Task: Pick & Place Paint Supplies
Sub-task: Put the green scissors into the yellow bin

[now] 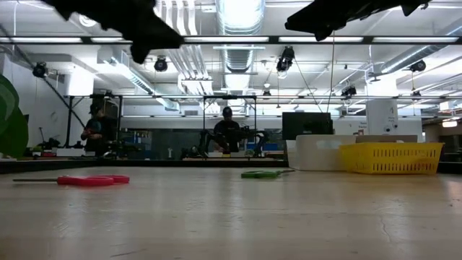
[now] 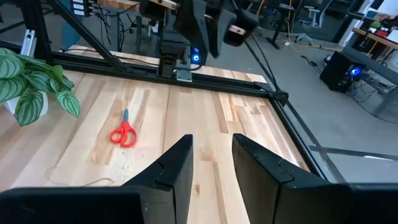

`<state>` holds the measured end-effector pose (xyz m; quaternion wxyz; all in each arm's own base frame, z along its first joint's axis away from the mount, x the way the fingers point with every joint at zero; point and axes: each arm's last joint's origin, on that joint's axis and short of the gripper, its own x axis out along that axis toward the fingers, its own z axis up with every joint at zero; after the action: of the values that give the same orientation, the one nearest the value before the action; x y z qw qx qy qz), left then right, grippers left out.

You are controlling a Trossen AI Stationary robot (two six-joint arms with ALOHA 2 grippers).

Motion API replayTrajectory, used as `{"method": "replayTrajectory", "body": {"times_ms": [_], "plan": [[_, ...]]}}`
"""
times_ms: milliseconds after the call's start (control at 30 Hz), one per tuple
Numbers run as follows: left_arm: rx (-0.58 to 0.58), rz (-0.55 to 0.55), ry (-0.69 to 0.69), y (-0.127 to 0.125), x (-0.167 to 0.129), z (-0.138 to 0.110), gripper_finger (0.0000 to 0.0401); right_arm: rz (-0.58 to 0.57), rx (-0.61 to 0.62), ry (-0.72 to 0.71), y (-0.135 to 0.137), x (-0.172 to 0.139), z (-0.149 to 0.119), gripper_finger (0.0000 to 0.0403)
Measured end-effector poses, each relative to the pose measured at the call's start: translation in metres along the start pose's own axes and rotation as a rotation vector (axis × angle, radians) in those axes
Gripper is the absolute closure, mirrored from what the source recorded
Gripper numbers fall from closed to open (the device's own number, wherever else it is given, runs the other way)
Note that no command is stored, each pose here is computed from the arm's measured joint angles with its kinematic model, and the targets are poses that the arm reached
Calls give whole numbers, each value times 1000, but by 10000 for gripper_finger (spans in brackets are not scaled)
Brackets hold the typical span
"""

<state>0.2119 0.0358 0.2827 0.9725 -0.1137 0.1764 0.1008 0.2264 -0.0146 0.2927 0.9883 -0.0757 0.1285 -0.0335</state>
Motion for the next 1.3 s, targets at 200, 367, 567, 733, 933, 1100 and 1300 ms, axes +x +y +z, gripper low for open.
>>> {"method": "replayTrajectory", "body": {"times_ms": [200,367,567,733,933,1100,1300], "plan": [[93,-35,-223,6,-38,-31,321,0,0,0,0,0,0,294],[95,-59,-382,10,-62,-49,321,0,0,0,0,0,0,294],[99,-68,-446,14,-75,-70,321,0,0,0,0,0,0,294],[98,-74,-488,15,-83,-75,320,0,0,0,0,0,0,294],[98,-75,-493,15,-84,-75,320,0,0,0,0,0,0,294],[95,-72,-467,16,-83,-77,320,0,0,0,0,0,0,294],[95,-71,-462,16,-82,-77,320,0,0,0,0,0,0,294]]}}
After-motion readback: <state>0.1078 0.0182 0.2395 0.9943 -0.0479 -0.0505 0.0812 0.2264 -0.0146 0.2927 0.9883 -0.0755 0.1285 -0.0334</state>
